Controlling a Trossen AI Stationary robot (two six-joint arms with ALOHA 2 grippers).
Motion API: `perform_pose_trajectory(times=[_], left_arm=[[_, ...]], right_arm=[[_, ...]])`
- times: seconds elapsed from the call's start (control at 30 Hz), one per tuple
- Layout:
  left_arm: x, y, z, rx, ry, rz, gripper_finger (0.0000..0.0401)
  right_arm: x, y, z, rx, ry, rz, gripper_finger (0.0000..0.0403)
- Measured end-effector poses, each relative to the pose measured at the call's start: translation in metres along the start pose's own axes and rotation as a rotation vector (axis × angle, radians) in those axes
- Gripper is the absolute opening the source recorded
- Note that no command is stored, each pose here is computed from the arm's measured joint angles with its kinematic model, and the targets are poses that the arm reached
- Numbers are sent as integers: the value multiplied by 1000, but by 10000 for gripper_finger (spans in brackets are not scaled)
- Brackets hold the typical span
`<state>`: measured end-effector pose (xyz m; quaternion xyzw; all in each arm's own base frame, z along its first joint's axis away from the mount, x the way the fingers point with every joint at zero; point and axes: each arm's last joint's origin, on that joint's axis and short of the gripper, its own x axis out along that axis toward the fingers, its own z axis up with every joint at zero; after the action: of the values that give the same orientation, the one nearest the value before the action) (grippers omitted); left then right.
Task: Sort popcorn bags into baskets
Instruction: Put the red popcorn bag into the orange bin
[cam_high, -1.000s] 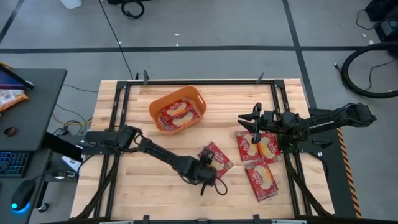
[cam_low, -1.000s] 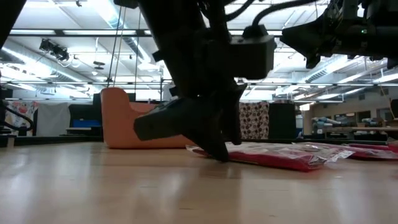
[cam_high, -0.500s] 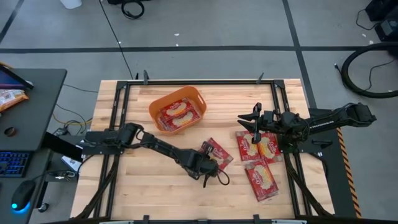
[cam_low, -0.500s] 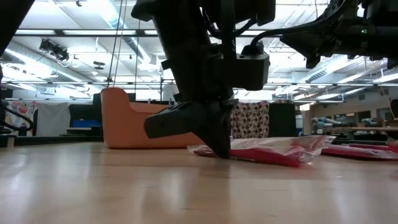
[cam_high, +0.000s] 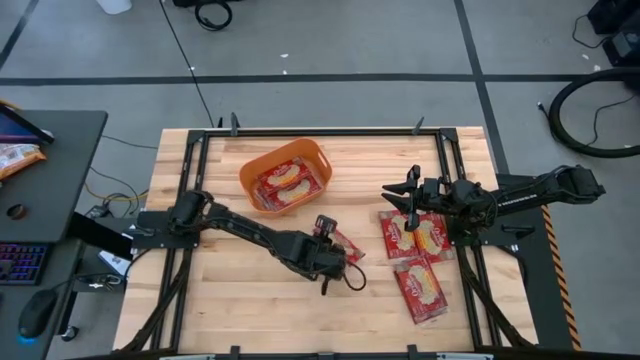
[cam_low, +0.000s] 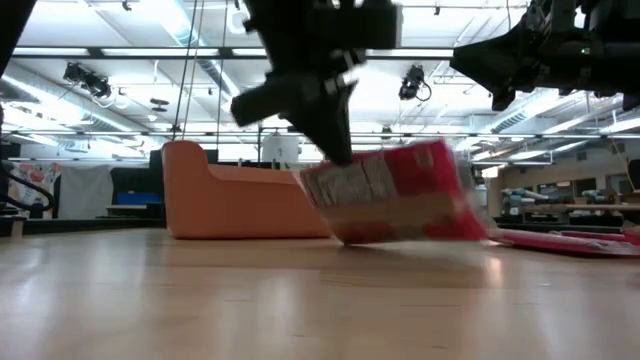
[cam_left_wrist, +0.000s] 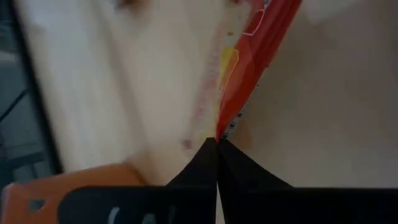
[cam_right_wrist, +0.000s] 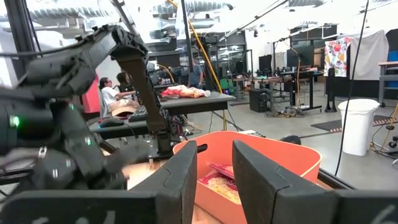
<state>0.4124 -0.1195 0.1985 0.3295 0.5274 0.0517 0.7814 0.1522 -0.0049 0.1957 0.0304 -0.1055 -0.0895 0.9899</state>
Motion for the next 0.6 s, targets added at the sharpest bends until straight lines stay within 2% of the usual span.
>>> perform_pose_trajectory(times=[0.13, 0.33, 0.6], left_arm=[[-20, 9, -5, -13, 8, 67, 1], [-57, 31, -18, -108, 11, 156, 1], [-96, 64, -54, -309, 110, 268, 1]], right_arm=[[0, 0, 0, 0, -1, 0, 107], [0, 0, 0, 1, -2, 0, 107], [0, 0, 0, 1, -4, 0, 107]])
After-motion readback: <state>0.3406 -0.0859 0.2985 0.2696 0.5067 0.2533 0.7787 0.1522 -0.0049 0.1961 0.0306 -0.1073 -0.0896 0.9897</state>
